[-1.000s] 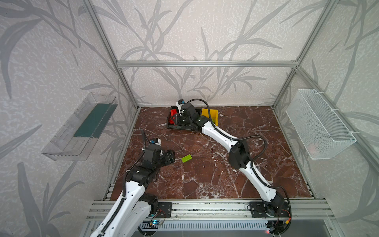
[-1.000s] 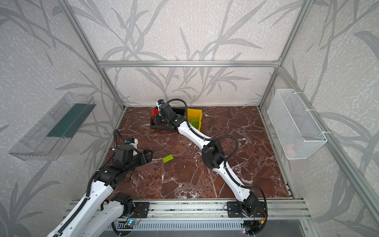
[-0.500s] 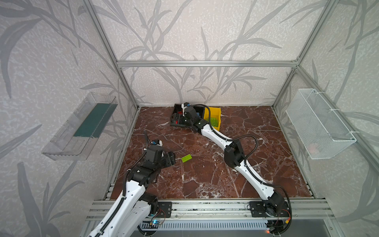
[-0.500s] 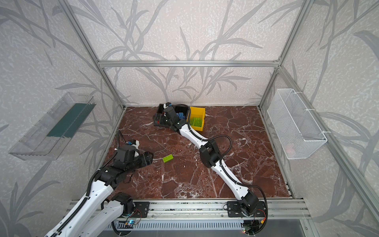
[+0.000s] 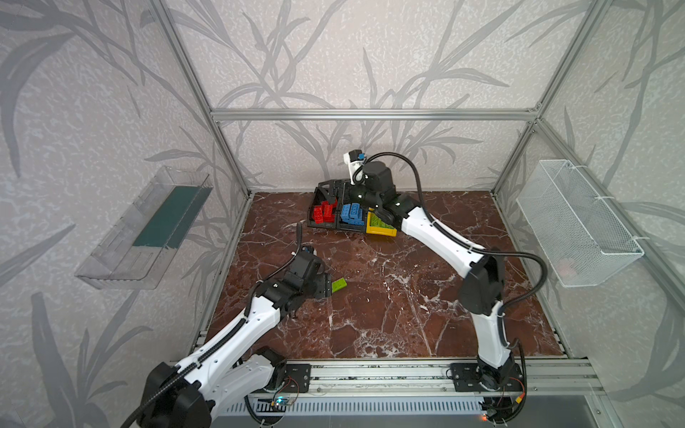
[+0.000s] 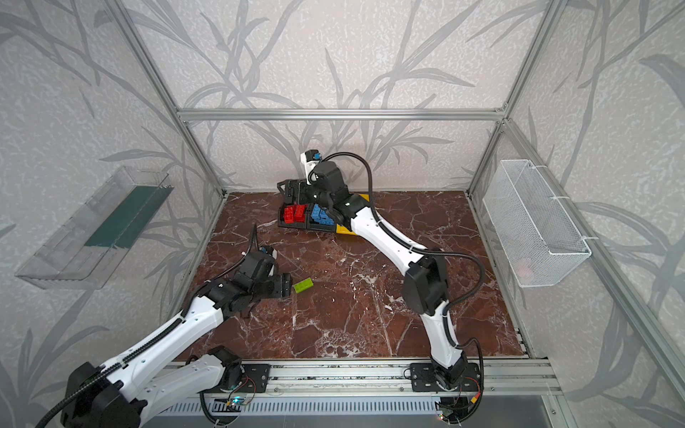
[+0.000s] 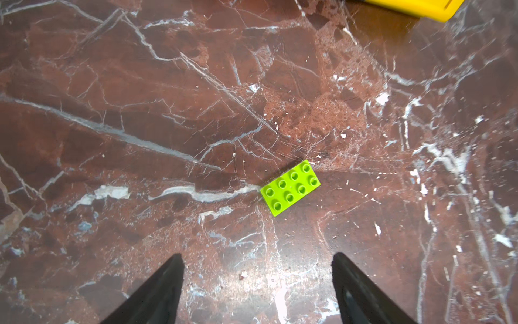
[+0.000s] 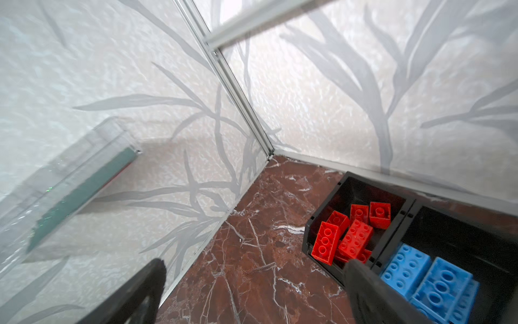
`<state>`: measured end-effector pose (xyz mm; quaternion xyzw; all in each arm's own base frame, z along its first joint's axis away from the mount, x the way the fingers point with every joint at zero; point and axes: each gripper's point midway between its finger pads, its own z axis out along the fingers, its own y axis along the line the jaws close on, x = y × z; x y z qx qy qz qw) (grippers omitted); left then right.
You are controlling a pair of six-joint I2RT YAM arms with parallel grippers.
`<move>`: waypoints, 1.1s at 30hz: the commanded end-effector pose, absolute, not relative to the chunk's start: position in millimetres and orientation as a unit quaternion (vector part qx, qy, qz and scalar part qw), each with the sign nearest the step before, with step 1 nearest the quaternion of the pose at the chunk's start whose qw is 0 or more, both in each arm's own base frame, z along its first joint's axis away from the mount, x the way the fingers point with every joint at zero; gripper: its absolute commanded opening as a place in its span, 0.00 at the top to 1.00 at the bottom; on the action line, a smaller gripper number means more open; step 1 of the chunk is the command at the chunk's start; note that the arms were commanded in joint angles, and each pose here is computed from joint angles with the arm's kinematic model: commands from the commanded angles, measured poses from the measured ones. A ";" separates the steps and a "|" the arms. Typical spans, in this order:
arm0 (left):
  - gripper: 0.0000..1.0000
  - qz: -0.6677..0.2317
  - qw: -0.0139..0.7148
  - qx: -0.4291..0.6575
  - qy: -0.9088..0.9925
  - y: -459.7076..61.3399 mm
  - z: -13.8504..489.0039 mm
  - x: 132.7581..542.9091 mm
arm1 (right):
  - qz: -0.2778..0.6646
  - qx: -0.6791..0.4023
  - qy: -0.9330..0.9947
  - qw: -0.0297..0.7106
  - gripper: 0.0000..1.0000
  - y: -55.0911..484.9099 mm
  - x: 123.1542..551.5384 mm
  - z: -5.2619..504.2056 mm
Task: Sort the legos into containers by color
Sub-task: Pick up the lego from the center of the table.
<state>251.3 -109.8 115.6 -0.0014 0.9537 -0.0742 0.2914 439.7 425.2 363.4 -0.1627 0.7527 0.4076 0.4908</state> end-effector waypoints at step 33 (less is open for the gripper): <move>0.24 0.117 0.052 0.390 0.912 -152.1 54.4 288.6 | 0.237 -0.109 0.882 0.393 0.01 185.1 269.7 179.6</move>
